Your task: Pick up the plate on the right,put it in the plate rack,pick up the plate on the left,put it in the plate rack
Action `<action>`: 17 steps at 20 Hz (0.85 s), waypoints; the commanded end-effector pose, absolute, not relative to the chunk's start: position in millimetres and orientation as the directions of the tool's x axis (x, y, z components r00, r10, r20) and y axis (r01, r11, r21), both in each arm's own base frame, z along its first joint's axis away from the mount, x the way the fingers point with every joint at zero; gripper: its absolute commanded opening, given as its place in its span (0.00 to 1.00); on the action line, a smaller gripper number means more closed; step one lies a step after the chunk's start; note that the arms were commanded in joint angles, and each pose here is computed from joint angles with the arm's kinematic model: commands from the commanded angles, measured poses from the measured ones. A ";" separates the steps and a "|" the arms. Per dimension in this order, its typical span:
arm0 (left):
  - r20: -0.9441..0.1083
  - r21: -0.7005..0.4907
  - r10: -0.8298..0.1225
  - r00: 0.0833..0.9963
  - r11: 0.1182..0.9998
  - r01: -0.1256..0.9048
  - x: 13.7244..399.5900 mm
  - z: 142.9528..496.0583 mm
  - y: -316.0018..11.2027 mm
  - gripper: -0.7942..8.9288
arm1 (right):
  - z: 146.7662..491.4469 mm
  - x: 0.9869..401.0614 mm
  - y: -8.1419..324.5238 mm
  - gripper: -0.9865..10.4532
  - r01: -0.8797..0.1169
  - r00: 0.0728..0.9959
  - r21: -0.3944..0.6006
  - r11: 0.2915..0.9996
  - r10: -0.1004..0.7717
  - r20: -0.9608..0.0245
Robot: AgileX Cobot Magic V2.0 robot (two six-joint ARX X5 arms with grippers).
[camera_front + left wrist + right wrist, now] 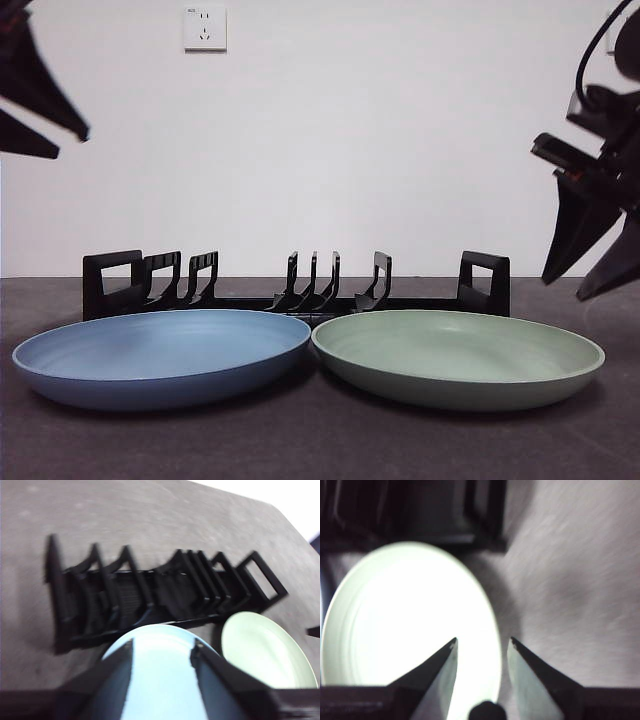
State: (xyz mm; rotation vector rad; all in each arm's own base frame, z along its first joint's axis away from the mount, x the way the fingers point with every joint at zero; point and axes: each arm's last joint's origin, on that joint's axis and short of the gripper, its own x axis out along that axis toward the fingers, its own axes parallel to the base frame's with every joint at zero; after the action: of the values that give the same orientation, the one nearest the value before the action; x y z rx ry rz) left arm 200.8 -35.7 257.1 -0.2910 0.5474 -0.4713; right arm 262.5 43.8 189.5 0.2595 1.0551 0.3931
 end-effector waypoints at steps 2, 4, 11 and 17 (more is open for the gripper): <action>-0.438 -0.256 -0.498 0.748 0.867 0.427 204.2 281.9 -51.6 0.32 | 176.5 267.5 45.0 0.23 -0.194 0.392 0.391 0.900 0.436 -0.810; -0.456 -0.163 -0.464 0.760 0.883 0.441 205.1 297.6 -62.3 0.32 | 168.5 269.7 45.3 0.23 -0.188 0.366 0.390 0.901 0.433 -0.824; -0.483 -0.068 -0.483 0.730 0.852 0.519 213.0 308.5 -98.4 0.32 | 148.9 273.7 47.6 0.06 -0.171 0.301 0.386 0.906 0.421 -0.855; -0.552 0.000 -0.536 0.638 0.766 0.643 214.3 291.1 -127.1 0.32 | 158.5 271.1 44.5 0.08 -0.120 0.349 0.316 0.941 0.338 -0.874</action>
State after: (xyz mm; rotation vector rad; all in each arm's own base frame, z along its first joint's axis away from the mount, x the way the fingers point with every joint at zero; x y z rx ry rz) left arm 214.4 -125.9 292.2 0.1610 0.5742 -0.6583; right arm 270.3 46.5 158.3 0.2237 1.1845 0.3377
